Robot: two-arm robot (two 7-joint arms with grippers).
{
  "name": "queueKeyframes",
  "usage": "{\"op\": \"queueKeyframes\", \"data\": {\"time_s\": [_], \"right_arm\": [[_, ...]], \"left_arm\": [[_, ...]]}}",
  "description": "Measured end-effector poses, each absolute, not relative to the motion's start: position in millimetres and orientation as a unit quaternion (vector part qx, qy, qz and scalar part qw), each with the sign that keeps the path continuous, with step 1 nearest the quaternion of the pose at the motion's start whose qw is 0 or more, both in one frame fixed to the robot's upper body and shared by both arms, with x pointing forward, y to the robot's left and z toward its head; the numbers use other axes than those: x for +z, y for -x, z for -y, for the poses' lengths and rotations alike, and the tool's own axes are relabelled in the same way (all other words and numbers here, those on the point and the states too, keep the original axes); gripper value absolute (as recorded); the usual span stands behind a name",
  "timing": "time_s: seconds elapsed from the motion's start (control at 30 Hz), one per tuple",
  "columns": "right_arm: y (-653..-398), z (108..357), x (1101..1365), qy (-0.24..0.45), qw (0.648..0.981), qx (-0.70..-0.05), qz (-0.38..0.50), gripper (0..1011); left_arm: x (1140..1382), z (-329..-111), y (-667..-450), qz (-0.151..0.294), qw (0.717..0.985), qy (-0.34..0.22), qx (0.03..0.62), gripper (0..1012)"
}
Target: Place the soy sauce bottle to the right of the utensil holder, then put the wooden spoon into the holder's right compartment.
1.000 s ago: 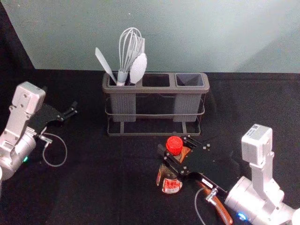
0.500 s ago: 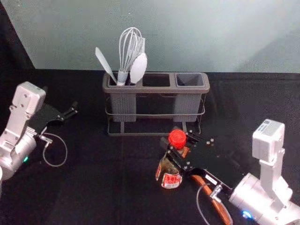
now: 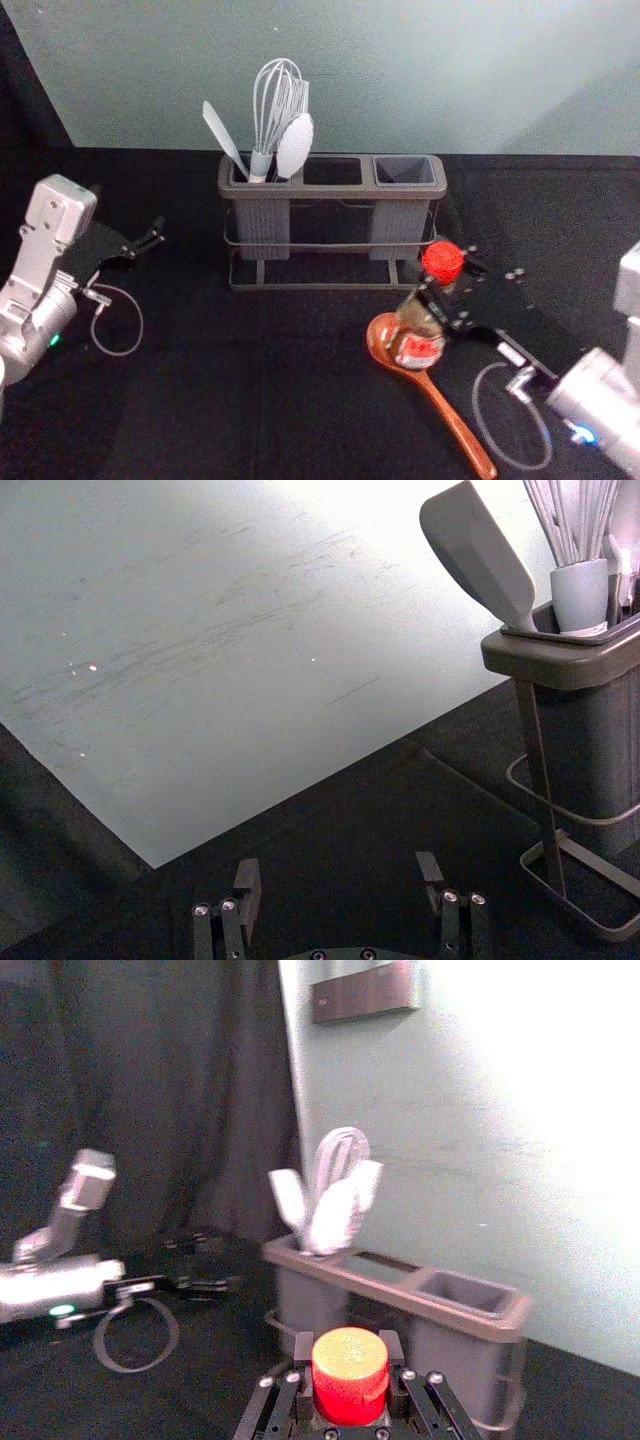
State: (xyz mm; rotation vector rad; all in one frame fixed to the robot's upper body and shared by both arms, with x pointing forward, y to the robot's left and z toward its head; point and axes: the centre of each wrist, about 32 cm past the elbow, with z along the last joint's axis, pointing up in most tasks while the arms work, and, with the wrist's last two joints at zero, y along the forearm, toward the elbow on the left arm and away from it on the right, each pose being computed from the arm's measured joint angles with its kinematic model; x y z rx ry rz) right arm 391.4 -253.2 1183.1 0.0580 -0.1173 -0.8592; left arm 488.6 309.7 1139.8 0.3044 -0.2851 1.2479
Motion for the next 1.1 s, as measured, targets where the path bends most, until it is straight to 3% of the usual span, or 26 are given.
{"op": "queueKeyframes", "data": {"time_s": [0.3, 0.53, 1.1], "right_arm": [[-401, 284, 1183, -0.023, 0.883, -0.465, 0.060, 383], [-423, 298, 1181, -0.016, 0.872, -0.487, 0.058, 383], [-472, 303, 1178, -0.004, 0.868, -0.494, 0.056, 383]], "left_arm": [[1140, -310, -489, 0.132, 0.791, -0.141, 0.580, 1011], [1140, -310, -489, 0.132, 0.791, -0.141, 0.580, 1011], [1140, -310, -489, 0.132, 0.791, -0.141, 0.580, 1011]]}}
